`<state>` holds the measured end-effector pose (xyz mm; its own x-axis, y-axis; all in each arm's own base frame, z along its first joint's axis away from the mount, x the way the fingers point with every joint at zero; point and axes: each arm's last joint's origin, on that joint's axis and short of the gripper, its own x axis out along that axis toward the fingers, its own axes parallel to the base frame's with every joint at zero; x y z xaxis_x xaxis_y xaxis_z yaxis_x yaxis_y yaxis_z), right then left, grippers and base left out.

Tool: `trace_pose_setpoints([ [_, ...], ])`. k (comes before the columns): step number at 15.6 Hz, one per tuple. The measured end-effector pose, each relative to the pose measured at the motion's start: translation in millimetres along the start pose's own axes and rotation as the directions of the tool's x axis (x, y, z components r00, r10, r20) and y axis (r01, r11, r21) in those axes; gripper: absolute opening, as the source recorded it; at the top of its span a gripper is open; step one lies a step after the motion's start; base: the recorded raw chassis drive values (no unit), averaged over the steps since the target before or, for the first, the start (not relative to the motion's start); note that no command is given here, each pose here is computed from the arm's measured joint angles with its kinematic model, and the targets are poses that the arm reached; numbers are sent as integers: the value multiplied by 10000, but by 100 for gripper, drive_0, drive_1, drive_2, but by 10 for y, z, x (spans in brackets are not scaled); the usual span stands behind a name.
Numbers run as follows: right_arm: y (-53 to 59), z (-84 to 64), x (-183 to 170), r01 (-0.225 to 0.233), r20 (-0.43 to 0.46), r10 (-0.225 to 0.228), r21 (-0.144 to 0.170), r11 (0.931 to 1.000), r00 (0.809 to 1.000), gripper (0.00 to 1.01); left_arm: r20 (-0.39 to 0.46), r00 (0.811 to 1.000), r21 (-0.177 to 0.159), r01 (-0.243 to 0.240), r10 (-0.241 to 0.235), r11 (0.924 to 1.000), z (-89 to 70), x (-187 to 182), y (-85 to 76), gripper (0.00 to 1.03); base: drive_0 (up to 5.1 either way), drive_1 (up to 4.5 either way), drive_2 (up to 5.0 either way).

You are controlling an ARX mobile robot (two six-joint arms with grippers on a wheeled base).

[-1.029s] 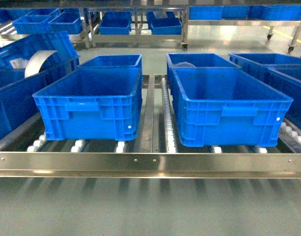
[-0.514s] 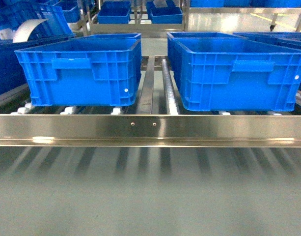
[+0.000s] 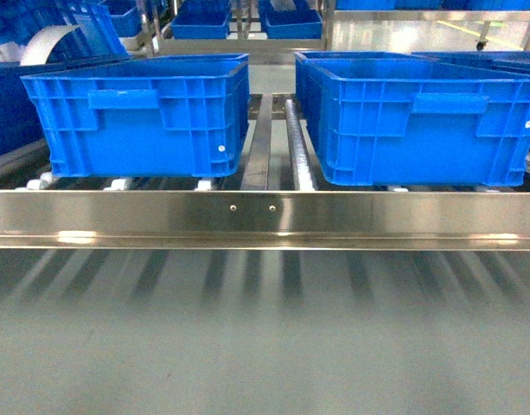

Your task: Sort blue parts and orange caps into right shelf containers

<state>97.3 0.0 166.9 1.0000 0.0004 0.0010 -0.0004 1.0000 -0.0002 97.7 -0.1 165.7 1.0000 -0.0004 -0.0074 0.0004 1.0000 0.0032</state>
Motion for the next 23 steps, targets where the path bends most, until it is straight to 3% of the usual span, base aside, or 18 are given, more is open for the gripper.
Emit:
trace_pose_setpoints([
  [21, 0, 1, 0, 0, 8, 0, 0, 10000, 10000, 45, 4, 10000, 0, 8, -8, 10000, 0, 0, 0, 42, 4, 401, -393],
  [23, 0, -3, 0, 4, -27, -4, 0, 10000, 10000, 45, -23, 10000, 0, 0, 0, 10000, -2, 0, 0, 42, 0, 0, 0],
])
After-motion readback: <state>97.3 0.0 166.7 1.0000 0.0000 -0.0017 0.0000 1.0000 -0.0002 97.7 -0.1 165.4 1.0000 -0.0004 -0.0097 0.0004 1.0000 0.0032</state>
